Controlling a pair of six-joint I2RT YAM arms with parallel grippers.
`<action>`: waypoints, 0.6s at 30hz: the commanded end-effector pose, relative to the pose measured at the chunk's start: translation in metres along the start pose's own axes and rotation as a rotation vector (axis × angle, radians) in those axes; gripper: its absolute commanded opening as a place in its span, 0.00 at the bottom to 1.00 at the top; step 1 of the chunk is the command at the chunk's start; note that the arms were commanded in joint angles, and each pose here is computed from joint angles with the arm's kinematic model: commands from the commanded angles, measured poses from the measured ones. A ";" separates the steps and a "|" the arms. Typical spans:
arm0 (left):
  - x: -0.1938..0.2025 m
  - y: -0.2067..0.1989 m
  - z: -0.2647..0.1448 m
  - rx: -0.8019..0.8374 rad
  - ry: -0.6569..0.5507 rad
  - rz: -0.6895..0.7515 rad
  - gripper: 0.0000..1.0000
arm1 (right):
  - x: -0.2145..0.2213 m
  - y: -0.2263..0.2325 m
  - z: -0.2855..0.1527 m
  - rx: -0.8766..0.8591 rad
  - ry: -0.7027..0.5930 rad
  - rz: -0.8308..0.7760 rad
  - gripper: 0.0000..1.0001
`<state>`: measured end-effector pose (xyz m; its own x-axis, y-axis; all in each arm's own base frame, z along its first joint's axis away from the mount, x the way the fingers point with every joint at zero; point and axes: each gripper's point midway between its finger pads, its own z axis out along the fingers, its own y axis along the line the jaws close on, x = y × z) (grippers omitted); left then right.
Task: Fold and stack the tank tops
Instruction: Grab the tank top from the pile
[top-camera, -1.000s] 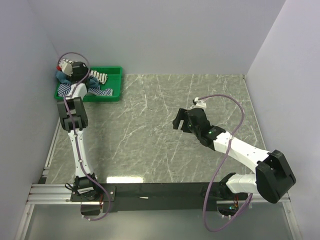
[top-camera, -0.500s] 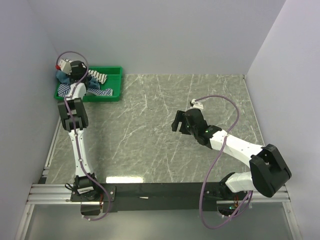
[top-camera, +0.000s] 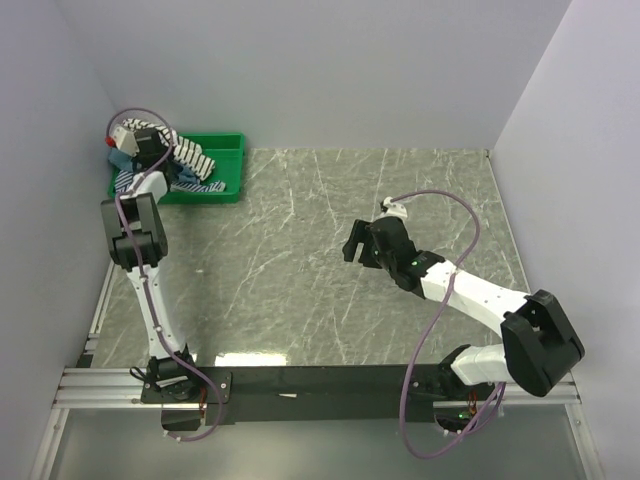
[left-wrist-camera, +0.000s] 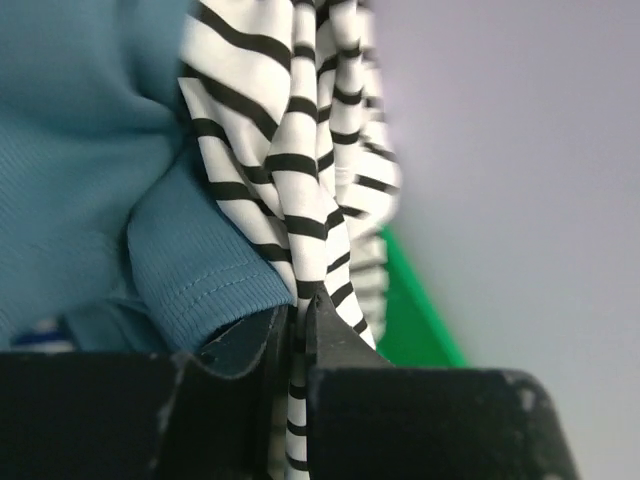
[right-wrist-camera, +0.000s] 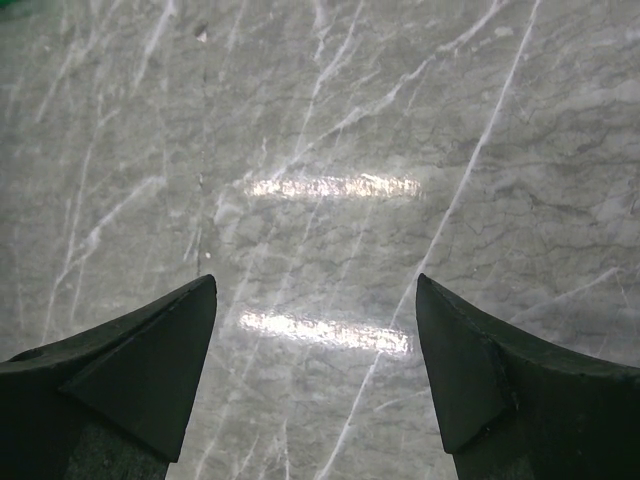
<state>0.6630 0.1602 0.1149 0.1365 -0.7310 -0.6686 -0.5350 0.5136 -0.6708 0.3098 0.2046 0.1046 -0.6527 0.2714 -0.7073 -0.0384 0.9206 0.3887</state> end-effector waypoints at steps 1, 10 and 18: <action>-0.082 -0.083 -0.056 0.201 -0.139 -0.042 0.01 | -0.024 0.011 -0.009 -0.049 -0.090 0.035 0.87; -0.065 -0.074 -0.066 0.188 -0.050 -0.024 0.41 | -0.025 0.010 -0.012 -0.054 -0.097 0.027 0.87; -0.051 -0.088 -0.070 0.210 -0.013 -0.014 0.56 | -0.024 0.010 -0.007 -0.048 -0.089 0.025 0.87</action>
<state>0.6381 0.1326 0.2081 0.1527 -0.7432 -0.6514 -0.3891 0.5606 -0.7309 0.3109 0.2055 0.1179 -0.6211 0.2956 -0.7259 -0.0550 0.9074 0.4165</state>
